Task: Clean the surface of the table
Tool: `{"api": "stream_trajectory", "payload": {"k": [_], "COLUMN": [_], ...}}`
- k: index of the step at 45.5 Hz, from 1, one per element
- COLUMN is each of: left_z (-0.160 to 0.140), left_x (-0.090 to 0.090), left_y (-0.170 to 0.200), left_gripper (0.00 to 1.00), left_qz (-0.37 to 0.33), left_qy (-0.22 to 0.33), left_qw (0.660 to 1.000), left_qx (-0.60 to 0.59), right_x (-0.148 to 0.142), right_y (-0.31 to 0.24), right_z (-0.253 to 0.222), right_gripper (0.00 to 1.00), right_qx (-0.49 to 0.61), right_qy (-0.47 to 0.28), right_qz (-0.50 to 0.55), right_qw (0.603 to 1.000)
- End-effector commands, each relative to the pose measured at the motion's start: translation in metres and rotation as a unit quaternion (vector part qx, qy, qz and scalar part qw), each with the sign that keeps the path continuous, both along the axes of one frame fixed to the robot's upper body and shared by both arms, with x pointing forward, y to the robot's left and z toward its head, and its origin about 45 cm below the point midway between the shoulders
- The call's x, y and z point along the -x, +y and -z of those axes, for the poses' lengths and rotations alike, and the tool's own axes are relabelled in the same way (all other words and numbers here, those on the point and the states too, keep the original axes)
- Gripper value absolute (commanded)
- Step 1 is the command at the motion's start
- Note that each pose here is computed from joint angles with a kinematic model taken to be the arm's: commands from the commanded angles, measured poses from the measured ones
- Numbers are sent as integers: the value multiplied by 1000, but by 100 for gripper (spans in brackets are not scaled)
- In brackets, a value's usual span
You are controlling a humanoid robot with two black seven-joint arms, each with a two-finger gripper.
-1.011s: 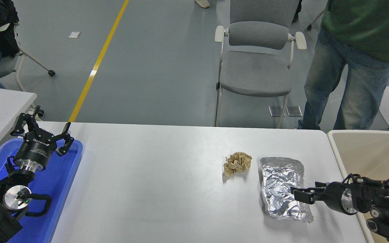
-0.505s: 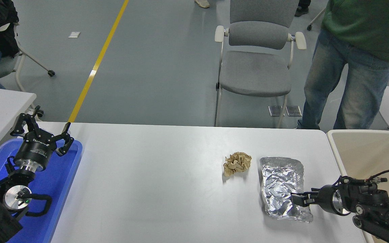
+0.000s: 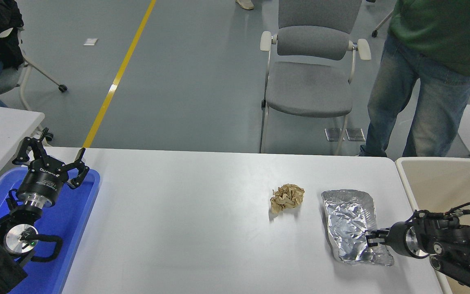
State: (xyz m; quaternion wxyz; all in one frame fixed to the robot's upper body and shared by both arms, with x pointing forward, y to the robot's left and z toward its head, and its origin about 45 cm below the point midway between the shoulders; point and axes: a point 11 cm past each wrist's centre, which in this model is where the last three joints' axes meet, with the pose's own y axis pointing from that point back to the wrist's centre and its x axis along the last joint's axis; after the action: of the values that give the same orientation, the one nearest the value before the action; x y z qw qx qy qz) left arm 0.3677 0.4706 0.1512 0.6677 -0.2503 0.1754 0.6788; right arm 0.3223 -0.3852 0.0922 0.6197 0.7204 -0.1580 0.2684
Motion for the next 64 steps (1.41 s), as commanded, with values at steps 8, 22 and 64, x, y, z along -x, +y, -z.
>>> {"api": "stream_trajectory", "payload": {"k": [8, 22, 64], "left_z": [0, 0, 0], "left_x": [0, 0, 0], "left_y": [0, 0, 0], "left_gripper": [100, 100, 100], "left_qz": [0, 0, 0], "left_qy": [0, 0, 0], "left_qw": [1000, 1000, 1000], "left_qx": [0, 0, 0], "right_x": [5, 20, 22], "right_y": [-41, -71, -120], "right_z": [-103, -189, -248], "right_gripper": [0, 0, 0], "right_qx": [-27, -32, -21], "right_qy": [-30, -50, -66], "right_qz": [35, 69, 146], "right_qw": [999, 996, 987]}}
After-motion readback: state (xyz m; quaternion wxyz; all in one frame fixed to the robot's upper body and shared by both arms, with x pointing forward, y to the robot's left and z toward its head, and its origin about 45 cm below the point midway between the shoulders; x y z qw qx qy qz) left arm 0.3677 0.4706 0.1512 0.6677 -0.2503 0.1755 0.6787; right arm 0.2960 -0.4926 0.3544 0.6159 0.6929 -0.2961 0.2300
